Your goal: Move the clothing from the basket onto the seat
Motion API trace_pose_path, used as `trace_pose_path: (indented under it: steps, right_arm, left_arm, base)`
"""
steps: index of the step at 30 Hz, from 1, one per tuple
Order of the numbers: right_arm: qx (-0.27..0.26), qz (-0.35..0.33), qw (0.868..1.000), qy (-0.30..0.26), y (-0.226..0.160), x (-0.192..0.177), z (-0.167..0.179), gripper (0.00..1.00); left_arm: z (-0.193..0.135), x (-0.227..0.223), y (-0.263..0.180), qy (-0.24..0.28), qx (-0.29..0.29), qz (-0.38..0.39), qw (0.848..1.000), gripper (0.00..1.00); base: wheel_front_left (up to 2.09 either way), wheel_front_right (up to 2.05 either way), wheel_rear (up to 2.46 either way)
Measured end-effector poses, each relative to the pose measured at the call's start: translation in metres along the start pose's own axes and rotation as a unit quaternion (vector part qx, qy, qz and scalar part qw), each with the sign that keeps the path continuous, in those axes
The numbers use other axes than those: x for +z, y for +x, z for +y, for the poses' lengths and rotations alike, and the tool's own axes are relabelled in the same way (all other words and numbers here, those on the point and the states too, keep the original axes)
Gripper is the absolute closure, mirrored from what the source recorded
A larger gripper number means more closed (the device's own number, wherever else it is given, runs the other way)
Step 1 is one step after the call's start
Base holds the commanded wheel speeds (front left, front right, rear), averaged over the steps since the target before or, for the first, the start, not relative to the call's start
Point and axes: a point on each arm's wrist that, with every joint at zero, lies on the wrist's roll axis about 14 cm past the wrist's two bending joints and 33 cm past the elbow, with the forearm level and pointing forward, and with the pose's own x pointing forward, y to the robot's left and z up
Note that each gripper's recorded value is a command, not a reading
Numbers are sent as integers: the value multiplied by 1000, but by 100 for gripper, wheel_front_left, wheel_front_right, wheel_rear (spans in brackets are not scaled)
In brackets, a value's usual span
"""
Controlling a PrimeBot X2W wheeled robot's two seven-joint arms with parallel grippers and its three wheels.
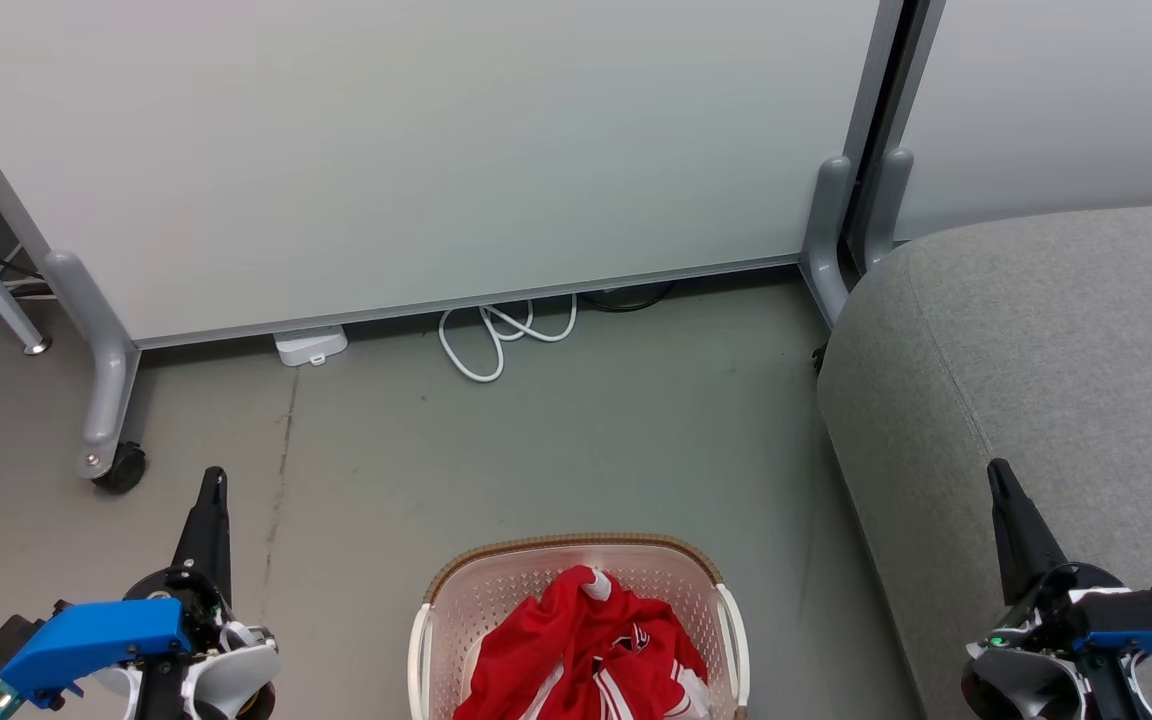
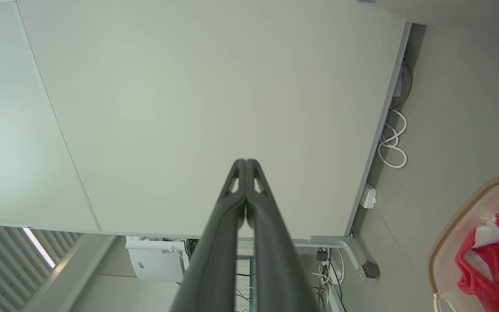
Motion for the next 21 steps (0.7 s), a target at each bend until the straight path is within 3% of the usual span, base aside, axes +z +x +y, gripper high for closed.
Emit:
trace_pose_path:
  steps: [9, 10, 15, 21]
  right_arm:
    - [0, 0, 1000, 0, 0, 0, 0, 100]
    - [-2, 0, 1000, 0, 0, 0, -1, 0]
    - [-43, -1, 999, 7, -13, -2, -29, 0]
    - [-48, -5, 999, -5, -14, -5, -32, 0]
  left_arm:
    - [0, 0, 0, 0, 0, 0, 1000, 100]
    - [1, 0, 0, 0, 2, 0, 1000, 0]
    - [33, -1, -16, -9, 48, -3, 999, 0]
    - [36, -4, -17, 8, 56, -6, 998, 0]
  base:
    - [0, 0, 0]
    - [0, 0, 0]
    - [0, 0, 0]
    - [0, 0, 0]
